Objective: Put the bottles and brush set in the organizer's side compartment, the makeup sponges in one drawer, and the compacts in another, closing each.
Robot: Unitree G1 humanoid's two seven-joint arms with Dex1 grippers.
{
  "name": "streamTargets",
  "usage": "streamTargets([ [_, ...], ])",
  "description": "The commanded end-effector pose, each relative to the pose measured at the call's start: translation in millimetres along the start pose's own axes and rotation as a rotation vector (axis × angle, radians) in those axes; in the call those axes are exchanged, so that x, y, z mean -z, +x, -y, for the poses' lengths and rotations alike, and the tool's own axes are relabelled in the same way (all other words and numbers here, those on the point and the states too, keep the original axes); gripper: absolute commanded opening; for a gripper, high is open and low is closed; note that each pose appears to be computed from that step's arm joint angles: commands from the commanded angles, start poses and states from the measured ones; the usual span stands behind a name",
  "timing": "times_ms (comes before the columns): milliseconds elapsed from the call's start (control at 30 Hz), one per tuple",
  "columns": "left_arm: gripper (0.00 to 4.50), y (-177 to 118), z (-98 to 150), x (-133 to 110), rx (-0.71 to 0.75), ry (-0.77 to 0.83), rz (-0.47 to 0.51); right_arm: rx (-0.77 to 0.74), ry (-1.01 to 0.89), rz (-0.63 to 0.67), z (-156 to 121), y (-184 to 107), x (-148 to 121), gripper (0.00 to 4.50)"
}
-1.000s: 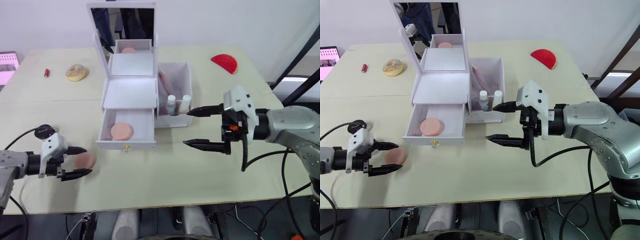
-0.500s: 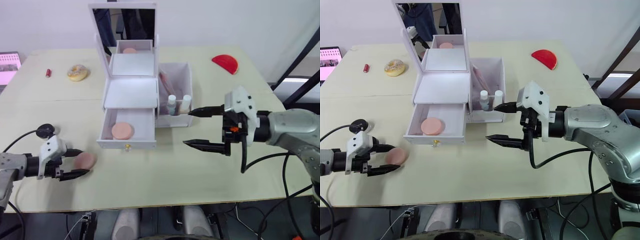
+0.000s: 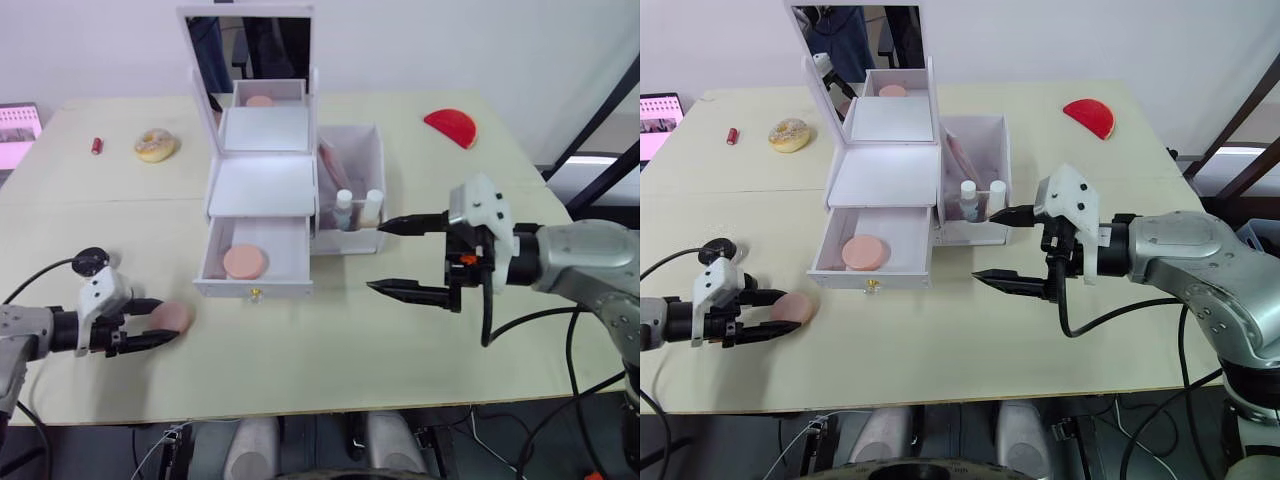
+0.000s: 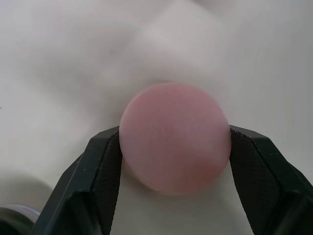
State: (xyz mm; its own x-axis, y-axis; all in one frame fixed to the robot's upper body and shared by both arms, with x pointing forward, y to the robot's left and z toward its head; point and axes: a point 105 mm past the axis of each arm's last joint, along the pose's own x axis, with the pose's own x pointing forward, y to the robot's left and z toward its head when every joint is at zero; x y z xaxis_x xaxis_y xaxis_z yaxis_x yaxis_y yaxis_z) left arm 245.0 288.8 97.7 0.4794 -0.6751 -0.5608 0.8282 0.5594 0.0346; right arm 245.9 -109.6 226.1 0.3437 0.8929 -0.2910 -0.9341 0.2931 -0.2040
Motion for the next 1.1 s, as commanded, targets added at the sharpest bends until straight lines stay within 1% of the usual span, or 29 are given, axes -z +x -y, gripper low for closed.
streamTargets([
  [33, 2.67, -22.1, -8.4, -39.3, -0.055, 0.088, 0.048, 0.016, -0.038, 0.019, -0.8, -4.4, -8.3, 4.50],
  [167, 2.67, -42.5, -14.6, -85.5, -0.084, 0.162, 0.086, 0.018, -0.029, 0.024, -0.8, -3.6, -7.4, 4.50],
  [267, 2.67, -49.3, -17.8, -115.0, -0.083, 0.207, 0.119, 0.020, -0.022, 0.029, -1.1, -2.3, -6.4, 4.50],
  [333, 2.67, -46.4, -16.7, -133.5, -0.047, 0.246, 0.142, 0.023, -0.017, 0.032, -1.2, -1.6, -5.9, 4.50],
  [467, 2.67, -36.1, -12.8, -157.4, 0.043, 0.284, 0.178, 0.032, -0.015, 0.033, -0.9, -2.0, -5.6, 4.50],
  [567, 2.67, -16.5, -4.3, -180.6, 0.171, 0.310, 0.214, 0.045, -0.016, 0.031, -1.1, -3.2, -5.2, 4.50],
  [633, 2.67, -2.7, 2.7, -187.5, 0.252, 0.329, 0.208, 0.053, -0.015, 0.029, -2.0, -3.3, -3.9, 4.50],
  [800, 2.67, 28.1, 13.8, -191.1, 0.384, 0.366, 0.181, 0.080, -0.007, 0.033, -4.8, -3.4, -2.2, 4.50],
  [933, 2.67, 50.3, 18.9, -196.1, 0.426, 0.396, 0.184, 0.099, -0.001, 0.038, -7.5, -4.3, -2.8, 4.50],
  [1100, 2.67, 65.1, 30.3, -196.6, 0.485, 0.416, 0.175, 0.126, 0.008, 0.035, -8.4, -7.2, -3.1, 4.50],
])
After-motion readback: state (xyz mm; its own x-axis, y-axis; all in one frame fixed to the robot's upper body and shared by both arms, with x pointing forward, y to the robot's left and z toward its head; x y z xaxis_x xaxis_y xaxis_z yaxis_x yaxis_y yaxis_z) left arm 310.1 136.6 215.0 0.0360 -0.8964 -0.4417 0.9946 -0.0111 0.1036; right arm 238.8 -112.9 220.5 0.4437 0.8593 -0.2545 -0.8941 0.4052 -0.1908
